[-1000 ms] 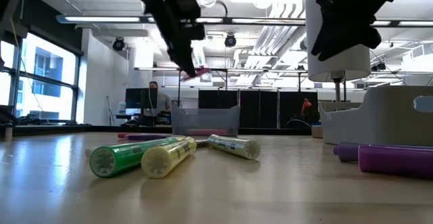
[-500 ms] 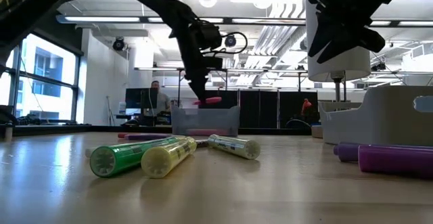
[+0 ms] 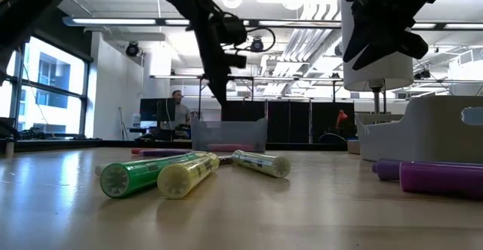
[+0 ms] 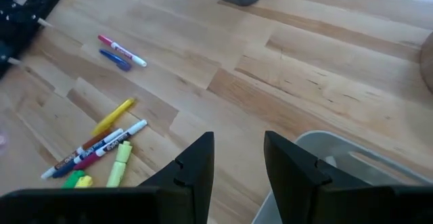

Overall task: Pick & Place Markers
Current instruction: Put the dark purple highlighter pen into the transparent bin

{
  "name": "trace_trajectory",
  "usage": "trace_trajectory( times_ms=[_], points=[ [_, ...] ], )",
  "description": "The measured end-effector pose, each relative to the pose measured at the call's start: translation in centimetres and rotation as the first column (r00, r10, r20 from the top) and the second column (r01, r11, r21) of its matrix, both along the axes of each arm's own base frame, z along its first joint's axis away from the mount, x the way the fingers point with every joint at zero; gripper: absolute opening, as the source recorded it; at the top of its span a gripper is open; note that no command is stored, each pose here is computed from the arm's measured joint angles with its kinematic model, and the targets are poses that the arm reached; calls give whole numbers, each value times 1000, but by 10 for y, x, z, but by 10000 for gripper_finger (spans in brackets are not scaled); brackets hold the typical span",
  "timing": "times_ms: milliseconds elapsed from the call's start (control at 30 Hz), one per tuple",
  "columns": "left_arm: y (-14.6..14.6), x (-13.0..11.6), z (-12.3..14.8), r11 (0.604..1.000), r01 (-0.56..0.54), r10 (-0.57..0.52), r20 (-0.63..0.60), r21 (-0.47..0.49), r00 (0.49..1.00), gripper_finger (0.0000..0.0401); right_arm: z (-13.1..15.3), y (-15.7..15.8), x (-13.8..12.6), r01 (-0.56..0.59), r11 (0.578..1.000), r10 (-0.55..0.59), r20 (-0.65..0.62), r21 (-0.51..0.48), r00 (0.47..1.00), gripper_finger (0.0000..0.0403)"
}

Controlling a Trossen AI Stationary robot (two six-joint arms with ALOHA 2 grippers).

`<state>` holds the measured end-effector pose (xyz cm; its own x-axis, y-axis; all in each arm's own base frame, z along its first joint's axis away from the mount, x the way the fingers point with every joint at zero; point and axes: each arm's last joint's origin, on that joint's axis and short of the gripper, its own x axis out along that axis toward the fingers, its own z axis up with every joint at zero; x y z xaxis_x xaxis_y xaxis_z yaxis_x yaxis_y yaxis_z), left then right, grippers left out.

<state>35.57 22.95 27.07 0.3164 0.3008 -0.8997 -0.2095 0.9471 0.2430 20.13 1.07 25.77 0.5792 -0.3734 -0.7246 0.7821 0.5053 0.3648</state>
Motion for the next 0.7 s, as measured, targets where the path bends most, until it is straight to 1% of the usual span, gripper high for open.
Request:
trace_trajectory(
  times_ms=[133,200,267,333,400,467,533,567,633,700],
  points=[
    [-25,1,15,990,-41,51,70,-136,996,128,0,1,0,-50,999,50,-19,-4,999,119],
    [-39,3,17,977,-63,78,71,-202,994,127,0,1,0,-82,997,82,-29,1,996,119],
    [-54,7,19,966,-73,92,67,-249,993,121,-1,2,0,-119,993,118,-42,-1,992,119],
    [-73,11,19,955,-61,78,46,-291,996,107,-1,2,0,-154,988,154,-56,-9,987,119],
    [-95,19,18,943,-11,28,47,-331,999,86,-1,2,0,-188,982,185,-72,-28,980,119],
    [-121,27,12,928,47,-30,53,-369,998,55,-1,2,0,-218,975,213,-87,-49,973,119],
    [-147,35,1,911,93,-75,62,-401,995,20,-1,2,0,-246,967,238,-102,-68,966,119],
    [-160,37,-6,902,110,-92,63,-418,994,11,-1,2,0,-256,964,247,-107,-75,963,119],
    [-185,42,-18,886,126,-107,67,-447,992,10,-1,2,1,-274,958,264,-115,-88,958,119],
    [-208,42,-29,875,118,-106,51,-469,993,13,0,2,1,-285,953,272,-121,-100,955,119]
  ],
)
